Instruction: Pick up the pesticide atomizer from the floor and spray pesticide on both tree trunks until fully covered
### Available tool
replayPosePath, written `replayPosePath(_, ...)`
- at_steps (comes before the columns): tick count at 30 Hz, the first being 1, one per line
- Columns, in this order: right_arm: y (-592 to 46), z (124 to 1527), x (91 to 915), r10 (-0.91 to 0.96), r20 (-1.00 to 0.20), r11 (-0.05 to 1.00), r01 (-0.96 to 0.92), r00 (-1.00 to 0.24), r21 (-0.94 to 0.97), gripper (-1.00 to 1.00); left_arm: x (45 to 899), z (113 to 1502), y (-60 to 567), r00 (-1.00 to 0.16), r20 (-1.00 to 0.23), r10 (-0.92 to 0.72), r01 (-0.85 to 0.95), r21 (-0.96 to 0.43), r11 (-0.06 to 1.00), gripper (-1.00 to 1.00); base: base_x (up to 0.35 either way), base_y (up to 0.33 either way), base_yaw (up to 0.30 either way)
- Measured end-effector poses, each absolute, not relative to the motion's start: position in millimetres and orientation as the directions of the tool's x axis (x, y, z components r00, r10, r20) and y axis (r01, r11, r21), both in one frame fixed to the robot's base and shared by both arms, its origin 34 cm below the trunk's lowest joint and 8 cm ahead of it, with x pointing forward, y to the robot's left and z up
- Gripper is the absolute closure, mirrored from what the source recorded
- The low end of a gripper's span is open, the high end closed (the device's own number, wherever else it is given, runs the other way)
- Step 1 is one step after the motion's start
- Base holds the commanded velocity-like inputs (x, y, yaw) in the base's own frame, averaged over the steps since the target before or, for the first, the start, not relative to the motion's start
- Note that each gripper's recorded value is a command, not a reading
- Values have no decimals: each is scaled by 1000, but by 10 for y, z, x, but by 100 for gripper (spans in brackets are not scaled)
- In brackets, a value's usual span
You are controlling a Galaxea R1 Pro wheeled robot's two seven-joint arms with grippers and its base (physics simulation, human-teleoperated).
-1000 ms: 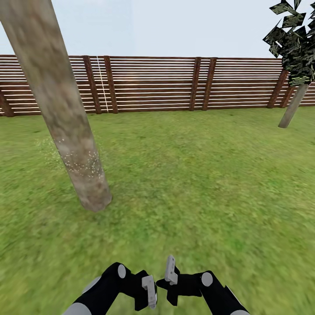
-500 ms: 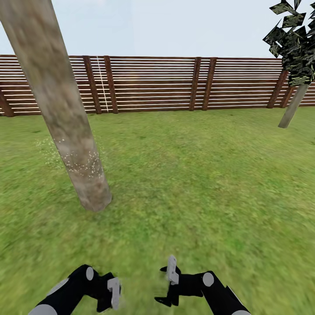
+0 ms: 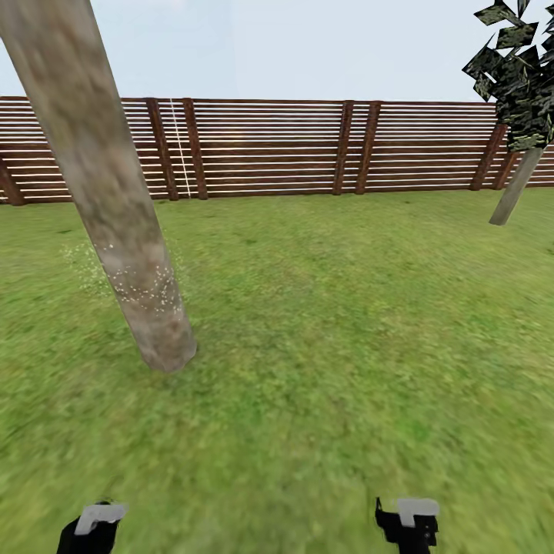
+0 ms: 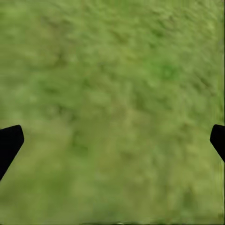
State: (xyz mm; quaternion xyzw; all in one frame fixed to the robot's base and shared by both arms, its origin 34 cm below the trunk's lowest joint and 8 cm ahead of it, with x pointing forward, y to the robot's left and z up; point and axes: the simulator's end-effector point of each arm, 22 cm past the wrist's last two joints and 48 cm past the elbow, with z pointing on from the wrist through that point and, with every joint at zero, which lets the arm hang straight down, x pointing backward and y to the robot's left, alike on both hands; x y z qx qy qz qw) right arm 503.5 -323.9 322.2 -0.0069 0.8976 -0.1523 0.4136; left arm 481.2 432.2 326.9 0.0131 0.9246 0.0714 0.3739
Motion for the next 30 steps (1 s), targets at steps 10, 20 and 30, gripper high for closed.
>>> replayPosePath(10,-3269,3213,5000,-86,-746,951,167,-661,-258,-100,4438,3172,4659,-724,-686,-74,-267,179,947,100,0,0,0)
replayPosePath(20,-3264,2942,4307,-82,-671,951,144,-737,-274,-100,4416,3155,4648,-726,-683,-80,-270,177,946,100,0,0,0)
replayPosePath(30,-3261,2936,4288,-82,-670,951,143,-738,-274,-100,4416,3157,4653,-726,-683,-79,-270,177,946,100,0,0,0)
